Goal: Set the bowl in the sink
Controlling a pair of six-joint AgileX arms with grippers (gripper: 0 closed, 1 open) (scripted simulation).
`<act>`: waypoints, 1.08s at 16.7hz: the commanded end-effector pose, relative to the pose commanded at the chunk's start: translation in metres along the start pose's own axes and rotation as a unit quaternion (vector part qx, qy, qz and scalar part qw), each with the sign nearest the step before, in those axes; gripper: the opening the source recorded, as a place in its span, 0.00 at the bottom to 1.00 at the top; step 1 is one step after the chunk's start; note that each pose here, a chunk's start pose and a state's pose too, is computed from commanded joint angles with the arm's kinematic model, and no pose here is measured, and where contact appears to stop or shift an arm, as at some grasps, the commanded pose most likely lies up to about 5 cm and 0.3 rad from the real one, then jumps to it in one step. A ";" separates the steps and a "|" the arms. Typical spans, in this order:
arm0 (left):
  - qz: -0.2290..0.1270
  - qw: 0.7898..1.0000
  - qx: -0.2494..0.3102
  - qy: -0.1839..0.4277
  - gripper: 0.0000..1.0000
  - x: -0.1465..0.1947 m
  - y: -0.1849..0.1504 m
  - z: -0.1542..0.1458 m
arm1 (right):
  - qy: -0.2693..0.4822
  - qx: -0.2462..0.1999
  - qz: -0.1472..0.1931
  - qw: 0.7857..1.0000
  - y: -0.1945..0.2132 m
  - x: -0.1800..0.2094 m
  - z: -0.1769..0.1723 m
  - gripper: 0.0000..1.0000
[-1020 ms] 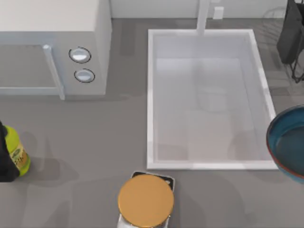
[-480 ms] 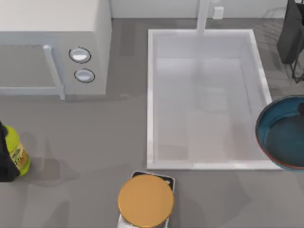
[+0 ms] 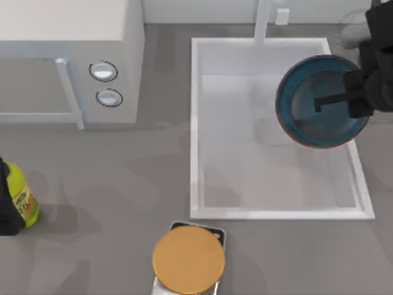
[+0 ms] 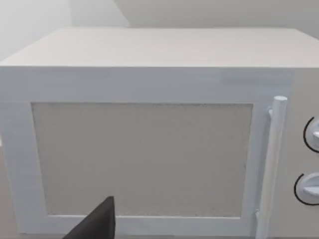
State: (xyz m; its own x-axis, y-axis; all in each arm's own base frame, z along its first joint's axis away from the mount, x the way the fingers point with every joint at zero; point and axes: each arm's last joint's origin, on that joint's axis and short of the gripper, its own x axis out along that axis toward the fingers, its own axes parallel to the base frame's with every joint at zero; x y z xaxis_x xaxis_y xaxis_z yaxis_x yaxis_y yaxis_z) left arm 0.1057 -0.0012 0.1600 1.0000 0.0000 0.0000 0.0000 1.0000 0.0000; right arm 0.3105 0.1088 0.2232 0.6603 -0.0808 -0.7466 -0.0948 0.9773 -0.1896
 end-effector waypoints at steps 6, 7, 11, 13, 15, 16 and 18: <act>0.000 1.000 0.000 0.000 1.00 0.000 0.000 0.000 | -0.265 0.047 -0.026 0.963 0.046 0.001 0.008 0.00; 0.000 1.000 0.000 0.000 1.00 0.000 0.000 0.000 | -0.297 0.058 -0.026 0.953 0.052 -0.002 0.006 0.00; 0.000 1.000 0.000 0.000 1.00 0.000 0.000 0.000 | -0.381 0.093 -0.019 0.920 0.069 -0.015 -0.010 0.00; 0.000 1.000 0.000 0.000 1.00 0.000 0.000 0.000 | -0.401 0.103 -0.013 0.910 0.076 -0.019 -0.018 0.00; 0.000 1.000 0.000 0.000 1.00 0.000 0.000 0.000 | -0.410 0.108 -0.009 0.906 0.079 -0.022 -0.023 0.00; 0.000 1.000 0.000 0.000 1.00 0.000 0.000 0.000 | -0.412 0.109 -0.008 0.905 0.080 -0.022 -0.024 0.00; 0.000 1.000 0.000 0.000 1.00 0.000 0.000 0.000 | -0.412 0.109 -0.008 0.905 0.080 -0.022 -0.024 0.00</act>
State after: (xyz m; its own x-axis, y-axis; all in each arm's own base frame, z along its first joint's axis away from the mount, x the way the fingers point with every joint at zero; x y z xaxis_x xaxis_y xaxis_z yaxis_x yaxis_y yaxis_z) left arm 0.1057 -0.0012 0.1600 1.0000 0.0000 0.0000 0.0000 1.0000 0.0000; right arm 0.2703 0.1836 0.2090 0.9999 -0.0100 0.0000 0.0100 0.9999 0.0000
